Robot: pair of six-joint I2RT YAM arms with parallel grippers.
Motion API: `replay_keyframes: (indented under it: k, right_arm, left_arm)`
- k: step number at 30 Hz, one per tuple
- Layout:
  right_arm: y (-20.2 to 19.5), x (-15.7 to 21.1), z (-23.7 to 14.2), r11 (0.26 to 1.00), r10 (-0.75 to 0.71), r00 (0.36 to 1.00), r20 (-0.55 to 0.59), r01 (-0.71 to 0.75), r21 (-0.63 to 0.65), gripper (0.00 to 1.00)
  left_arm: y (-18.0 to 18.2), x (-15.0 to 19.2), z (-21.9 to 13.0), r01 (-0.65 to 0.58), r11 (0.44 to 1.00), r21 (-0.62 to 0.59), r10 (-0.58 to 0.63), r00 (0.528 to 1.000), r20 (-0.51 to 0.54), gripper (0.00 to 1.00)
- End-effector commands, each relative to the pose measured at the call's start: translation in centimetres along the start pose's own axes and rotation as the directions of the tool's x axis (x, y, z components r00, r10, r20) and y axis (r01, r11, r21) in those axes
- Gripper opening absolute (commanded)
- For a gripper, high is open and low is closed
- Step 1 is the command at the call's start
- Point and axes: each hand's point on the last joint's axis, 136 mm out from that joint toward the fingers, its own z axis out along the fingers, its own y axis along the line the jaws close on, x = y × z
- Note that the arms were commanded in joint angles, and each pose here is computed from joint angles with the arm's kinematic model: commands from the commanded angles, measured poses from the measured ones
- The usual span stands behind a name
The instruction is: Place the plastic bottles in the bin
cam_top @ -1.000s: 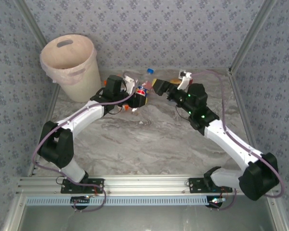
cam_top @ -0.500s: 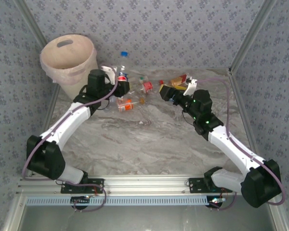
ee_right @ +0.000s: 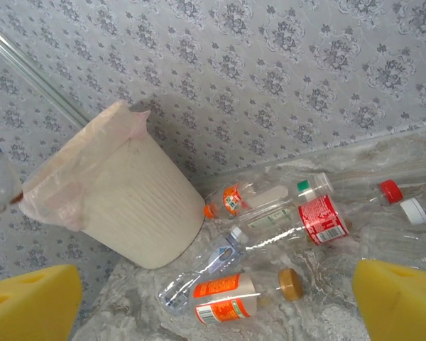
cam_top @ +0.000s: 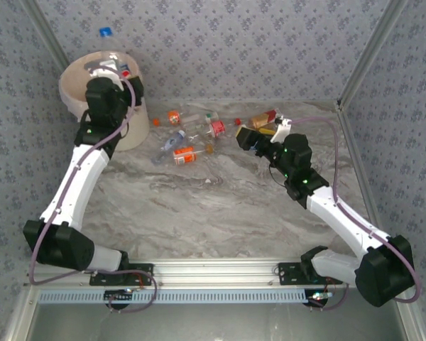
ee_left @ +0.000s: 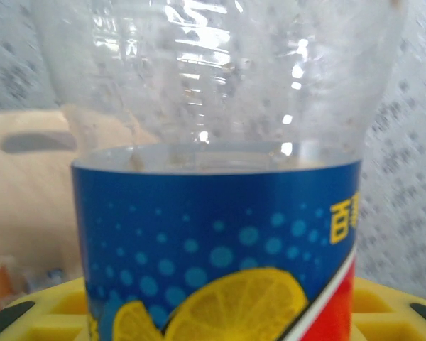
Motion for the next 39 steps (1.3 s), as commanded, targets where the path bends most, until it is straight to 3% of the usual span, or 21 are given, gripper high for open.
replay_keyframes:
  k: [1,5,9,18,25,30,36,39]
  right_arm:
    - [-0.6,0.1,-0.9,0.999,-0.019,1.000,-0.001,0.019,0.028,1.00]
    - [-1.0,0.4,-1.2,0.999,-0.018,1.000,-0.007,0.019,0.039,1.00]
    - [-1.2,0.6,-1.2,0.999,-0.015,1.000,-0.006,0.016,0.048,1.00]
    - [-1.4,0.6,-1.1,0.998,-0.006,1.000,-0.008,0.007,0.062,1.00]
    - [-1.8,1.0,-0.8,0.997,-0.003,1.000,-0.024,0.005,0.075,1.00]
    - [-2.0,1.4,-0.3,0.996,-0.001,0.999,-0.046,0.005,0.086,1.00]
    - [-2.1,1.4,0.0,0.996,0.002,0.999,-0.054,0.003,0.091,1.00]
    - [-2.3,1.7,0.1,0.995,0.004,0.998,-0.061,0.002,0.098,1.00]
  left_arm:
    - [3.3,-4.9,0.8,-0.007,0.995,-0.100,0.021,0.990,0.136,0.49]
    - [7.2,-8.1,2.1,0.003,0.985,-0.174,0.035,0.977,0.212,0.50]
    - [10.7,-9.1,3.9,-0.015,0.965,-0.263,0.073,0.974,0.212,0.49]
    - [15.6,-6.2,6.7,-0.087,0.922,-0.378,0.135,0.986,0.103,0.50]
    - [18.6,-2.1,8.3,-0.143,0.881,-0.452,0.147,0.989,-0.027,0.54]
    - [20.8,-0.2,8.3,-0.117,0.831,-0.544,0.089,0.993,-0.078,0.65]
    - [21.6,-1.1,7.7,-0.088,0.785,-0.613,0.040,0.995,-0.091,0.82]
    - [21.3,-2.0,7.6,-0.074,0.787,-0.612,0.030,0.996,-0.082,0.85]
